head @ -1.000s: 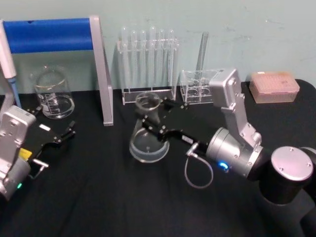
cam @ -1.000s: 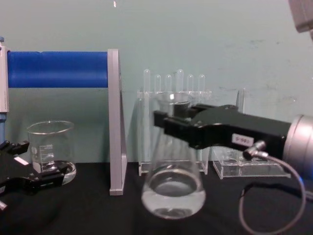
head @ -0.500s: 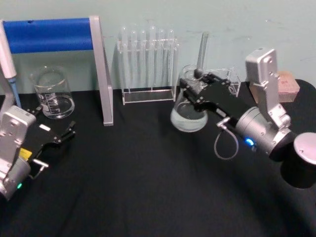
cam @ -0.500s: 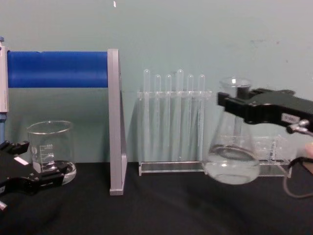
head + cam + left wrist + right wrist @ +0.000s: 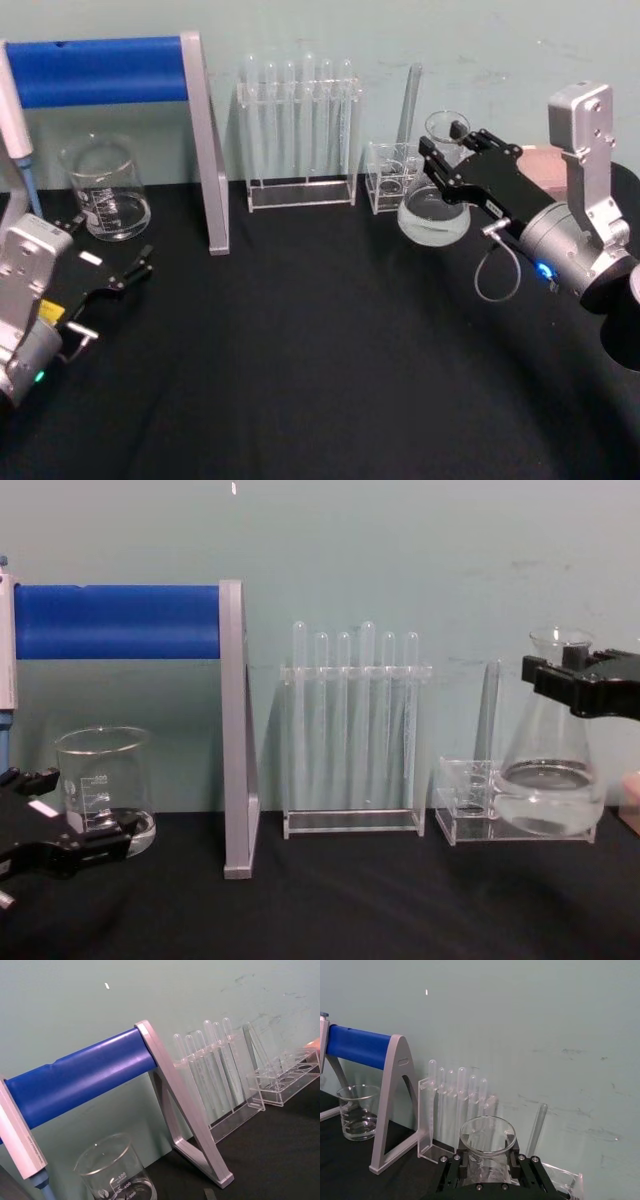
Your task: Grasp the erlenmeyer flask with one hand, shake it three times, then place it back.
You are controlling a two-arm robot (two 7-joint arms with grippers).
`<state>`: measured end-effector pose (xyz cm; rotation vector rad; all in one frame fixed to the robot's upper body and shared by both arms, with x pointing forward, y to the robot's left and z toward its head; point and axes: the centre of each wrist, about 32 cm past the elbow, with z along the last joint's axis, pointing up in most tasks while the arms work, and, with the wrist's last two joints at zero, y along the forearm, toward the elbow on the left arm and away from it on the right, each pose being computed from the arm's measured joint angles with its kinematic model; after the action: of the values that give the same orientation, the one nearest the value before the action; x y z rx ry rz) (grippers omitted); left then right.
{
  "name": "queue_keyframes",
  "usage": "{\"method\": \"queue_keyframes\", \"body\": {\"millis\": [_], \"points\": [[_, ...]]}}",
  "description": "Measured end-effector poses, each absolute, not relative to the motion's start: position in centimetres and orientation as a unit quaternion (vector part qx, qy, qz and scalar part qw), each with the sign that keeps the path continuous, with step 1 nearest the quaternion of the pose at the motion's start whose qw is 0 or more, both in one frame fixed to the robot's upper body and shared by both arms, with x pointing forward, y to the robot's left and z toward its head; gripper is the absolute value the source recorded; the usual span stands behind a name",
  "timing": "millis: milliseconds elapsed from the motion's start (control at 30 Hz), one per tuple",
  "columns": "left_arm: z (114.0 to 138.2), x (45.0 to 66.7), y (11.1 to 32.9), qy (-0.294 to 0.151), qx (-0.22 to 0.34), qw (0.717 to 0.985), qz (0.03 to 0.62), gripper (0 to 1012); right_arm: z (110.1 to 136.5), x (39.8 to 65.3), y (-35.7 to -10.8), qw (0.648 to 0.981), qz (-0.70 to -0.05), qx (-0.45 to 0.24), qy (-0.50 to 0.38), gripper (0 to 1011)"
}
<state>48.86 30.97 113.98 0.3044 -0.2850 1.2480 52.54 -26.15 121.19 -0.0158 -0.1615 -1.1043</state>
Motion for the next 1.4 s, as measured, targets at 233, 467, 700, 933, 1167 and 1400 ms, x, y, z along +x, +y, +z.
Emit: {"method": "queue_keyframes", "body": {"millis": [233, 467, 700, 933, 1167, 1400], "points": [[114.0, 48.9, 31.0, -0.132, 0.142, 0.791, 0.58, 1001, 121.1, 52.4, -25.5, 0.857, -0.51, -0.005, -0.073, 456], [114.0, 48.9, 31.0, -0.132, 0.141, 0.791, 0.58, 1001, 121.3, 51.8, -23.1, 0.885, -0.46, 0.003, -0.069, 456], [114.0, 48.9, 31.0, -0.132, 0.141, 0.791, 0.58, 1001, 121.2, 50.7, -20.5, 0.916, -0.397, 0.006, -0.063, 456], [114.0, 48.9, 31.0, -0.132, 0.141, 0.791, 0.58, 1001, 121.1, 49.3, -18.3, 0.941, -0.334, 0.007, -0.057, 456], [114.0, 48.9, 31.0, -0.132, 0.141, 0.791, 0.58, 1001, 121.1, 48.2, -17.1, 0.956, -0.289, 0.009, -0.052, 456], [114.0, 48.9, 31.0, -0.132, 0.141, 0.791, 0.58, 1001, 121.1, 47.6, -16.5, 0.964, -0.262, 0.01, -0.048, 456]]}}
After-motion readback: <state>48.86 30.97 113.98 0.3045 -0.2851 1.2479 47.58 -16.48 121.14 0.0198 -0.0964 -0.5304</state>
